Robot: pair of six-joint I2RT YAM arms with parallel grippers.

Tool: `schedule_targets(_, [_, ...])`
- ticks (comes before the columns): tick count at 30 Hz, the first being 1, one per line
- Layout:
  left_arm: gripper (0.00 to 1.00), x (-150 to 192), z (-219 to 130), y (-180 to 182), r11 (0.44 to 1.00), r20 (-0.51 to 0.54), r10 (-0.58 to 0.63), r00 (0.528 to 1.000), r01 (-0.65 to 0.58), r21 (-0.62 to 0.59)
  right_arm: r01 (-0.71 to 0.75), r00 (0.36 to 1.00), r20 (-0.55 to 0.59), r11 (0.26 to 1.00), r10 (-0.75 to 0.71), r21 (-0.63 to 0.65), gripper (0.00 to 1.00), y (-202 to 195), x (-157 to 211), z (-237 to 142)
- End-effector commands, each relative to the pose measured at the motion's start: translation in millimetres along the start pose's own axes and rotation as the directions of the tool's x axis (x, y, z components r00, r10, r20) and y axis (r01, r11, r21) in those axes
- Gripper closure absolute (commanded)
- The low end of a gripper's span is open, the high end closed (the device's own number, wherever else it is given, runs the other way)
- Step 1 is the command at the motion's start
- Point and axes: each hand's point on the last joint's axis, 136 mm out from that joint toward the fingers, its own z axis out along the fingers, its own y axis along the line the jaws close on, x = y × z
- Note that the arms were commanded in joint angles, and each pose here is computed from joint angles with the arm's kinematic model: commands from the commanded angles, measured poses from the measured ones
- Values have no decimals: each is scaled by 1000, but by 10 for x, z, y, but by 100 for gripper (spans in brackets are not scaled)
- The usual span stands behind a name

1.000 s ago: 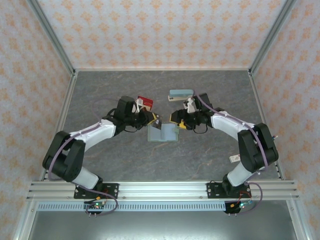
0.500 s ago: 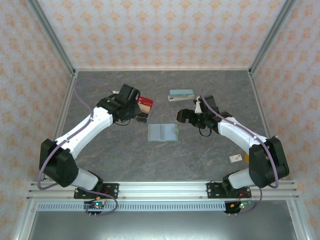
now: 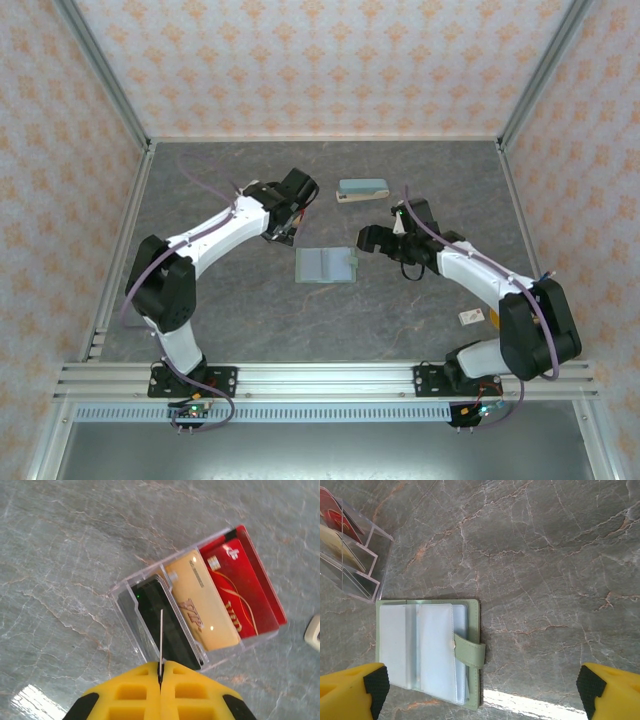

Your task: Take the credit cards out of the card holder

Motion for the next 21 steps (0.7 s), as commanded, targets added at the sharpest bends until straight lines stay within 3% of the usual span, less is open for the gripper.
schedule_targets(1, [100,-166,-14,62,991,111,-119,987,124,-44,-1,999,47,1000,1,-10,2,19,-80,-44])
schedule_targets(9, [100,-103,107,-65,987,100,-144,984,150,-56,-6,999,44,1000,7,-23,1,34,-71,-34])
schedule_targets(14, [100,-171,168,51,975,180,-185,966,204,-91,-8,999,44,1000,9,-27,1,43,-71,-30])
schedule_targets(21, [100,-88,242,7,969,152,-221,963,235,-76,-13,999,36,999,14,-34,1,46,-61,-10])
